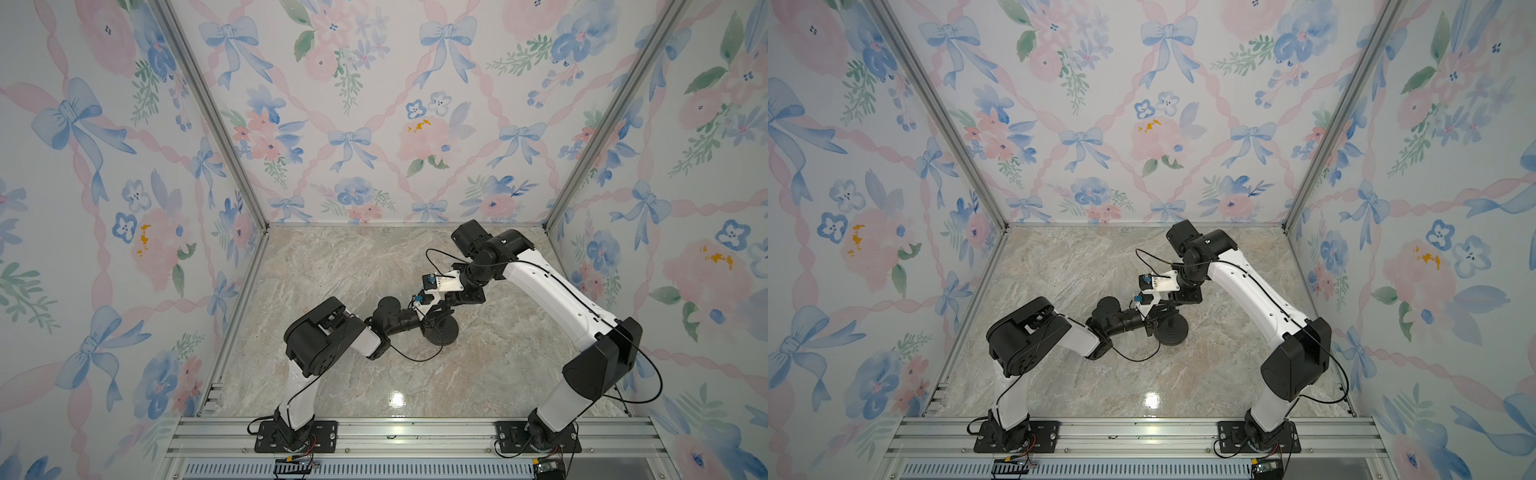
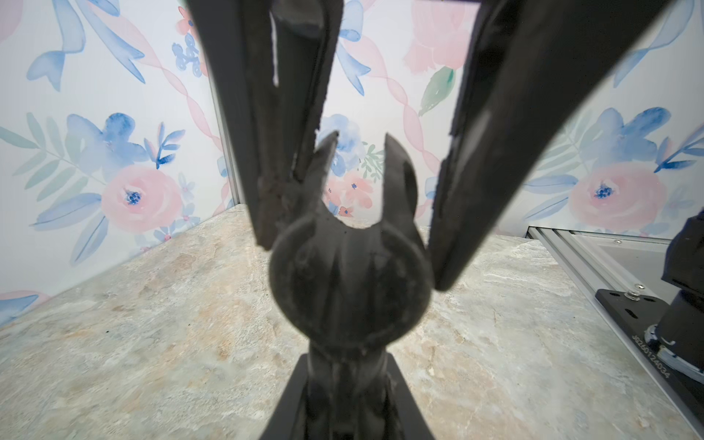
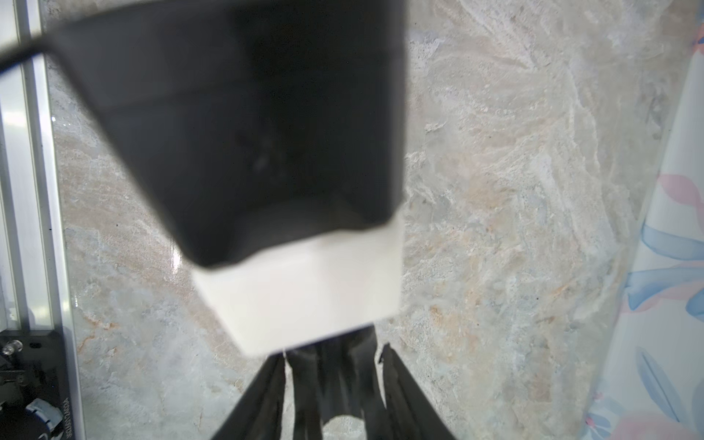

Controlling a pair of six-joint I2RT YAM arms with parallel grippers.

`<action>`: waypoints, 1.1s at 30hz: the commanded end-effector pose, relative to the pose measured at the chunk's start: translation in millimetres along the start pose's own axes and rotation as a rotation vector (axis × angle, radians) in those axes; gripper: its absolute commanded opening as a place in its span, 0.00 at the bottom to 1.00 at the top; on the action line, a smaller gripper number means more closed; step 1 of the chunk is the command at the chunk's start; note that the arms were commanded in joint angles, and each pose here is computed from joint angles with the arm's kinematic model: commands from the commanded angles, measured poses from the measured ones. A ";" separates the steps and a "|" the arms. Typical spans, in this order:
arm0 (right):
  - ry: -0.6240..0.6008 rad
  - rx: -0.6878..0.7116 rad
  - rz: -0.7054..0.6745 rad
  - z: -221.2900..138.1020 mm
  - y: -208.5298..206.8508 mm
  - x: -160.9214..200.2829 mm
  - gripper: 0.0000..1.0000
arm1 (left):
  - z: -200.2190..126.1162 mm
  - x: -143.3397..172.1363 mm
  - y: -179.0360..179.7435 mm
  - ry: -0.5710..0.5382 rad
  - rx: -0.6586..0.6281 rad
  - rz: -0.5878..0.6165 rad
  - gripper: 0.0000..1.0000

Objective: Assemble a microphone stand
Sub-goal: Screw the microphone stand pole into the microphone stand base.

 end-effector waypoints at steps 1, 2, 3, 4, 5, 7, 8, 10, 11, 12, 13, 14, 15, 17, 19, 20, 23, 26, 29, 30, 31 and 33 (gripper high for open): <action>0.023 -0.014 0.151 3.6 0.6 3.2 0.34 | -4.5 1.6 7.1 0.014 -0.025 -0.012 0.11; 0.025 -0.018 0.184 5.5 2.1 2.8 0.31 | -4.6 1.7 7.9 0.015 -0.031 -0.016 0.13; 0.035 -0.019 0.217 8.4 3.1 3.2 0.29 | -4.7 1.3 8.8 0.015 -0.036 -0.016 0.14; 0.054 -0.016 0.260 12.1 4.3 4.3 0.28 | -4.7 1.2 9.8 0.015 -0.040 -0.017 0.18; 0.078 -0.007 0.302 16.2 5.1 5.5 0.28 | -4.8 1.1 10.3 0.015 -0.043 -0.017 0.21; 0.125 -0.004 0.367 24.0 10.1 8.1 0.26 | -4.5 -0.8 11.3 0.011 -0.049 -0.017 0.26; 0.153 0.000 0.403 27.8 12.8 9.9 0.26 | -4.3 -0.5 11.5 0.011 -0.048 -0.018 0.26; 0.199 0.019 0.482 32.7 15.5 12.8 0.26 | -3.8 -1.5 12.2 0.008 -0.051 -0.018 0.27; 0.224 0.035 0.527 34.9 16.4 14.6 0.26 | -3.2 -2.6 12.8 0.006 -0.053 -0.019 0.30; 0.242 0.040 0.570 35.5 18.8 16.3 0.26 | -2.9 -3.6 14.0 0.003 -0.058 -0.020 0.30; 0.265 0.047 0.624 37.3 20.3 18.5 0.26 | -2.8 -3.8 14.3 0.003 -0.060 -0.020 0.31; 0.286 0.067 0.685 38.2 19.7 20.6 0.24 | -2.8 -3.7 14.8 0.004 -0.063 -0.022 0.32; 0.301 0.088 0.747 38.5 19.0 22.9 0.23 | -2.4 -4.3 15.6 0.002 -0.066 -0.022 0.33; 0.314 0.106 0.866 40.2 21.3 24.7 0.24 | -2.0 -5.2 16.6 0.000 -0.071 -0.022 0.34; 0.298 0.109 0.925 42.2 25.9 21.8 0.25 | -1.7 -5.6 17.6 -0.001 -0.076 -0.024 0.34; 0.289 0.115 0.944 42.4 28.3 21.0 0.25 | -1.7 -5.8 17.6 -0.002 -0.076 -0.023 0.34; 0.262 0.121 1.013 40.8 34.7 16.3 0.26 | -1.4 -6.7 17.7 -0.003 -0.076 -0.025 0.36; 0.239 0.114 1.133 41.6 35.2 12.0 0.26 | -1.6 -6.9 18.5 -0.004 -0.080 -0.023 0.36; 0.228 0.073 1.210 45.2 37.3 3.3 0.26 | -0.6 -7.5 19.0 -0.006 -0.081 -0.023 0.36; 0.219 0.072 1.219 45.0 37.1 0.4 0.26 | -0.5 -7.9 19.5 -0.008 -0.082 -0.025 0.36; 0.208 0.076 1.243 45.0 35.6 -1.3 0.26 | -0.1 -7.6 19.7 -0.007 -0.082 -0.027 0.36; 0.188 0.072 1.285 43.7 33.0 -5.3 0.26 | 0.2 -7.9 19.8 -0.008 -0.082 -0.026 0.36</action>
Point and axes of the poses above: each gripper's point midway between its finger pads, its own z axis out along the fingers, its own y axis along the line the jaws close on, x = y × z, the point moved 2 cm from there along -z, back along the fingers, and after that the axes turned 5 degrees about z, right-handed, at the moved point
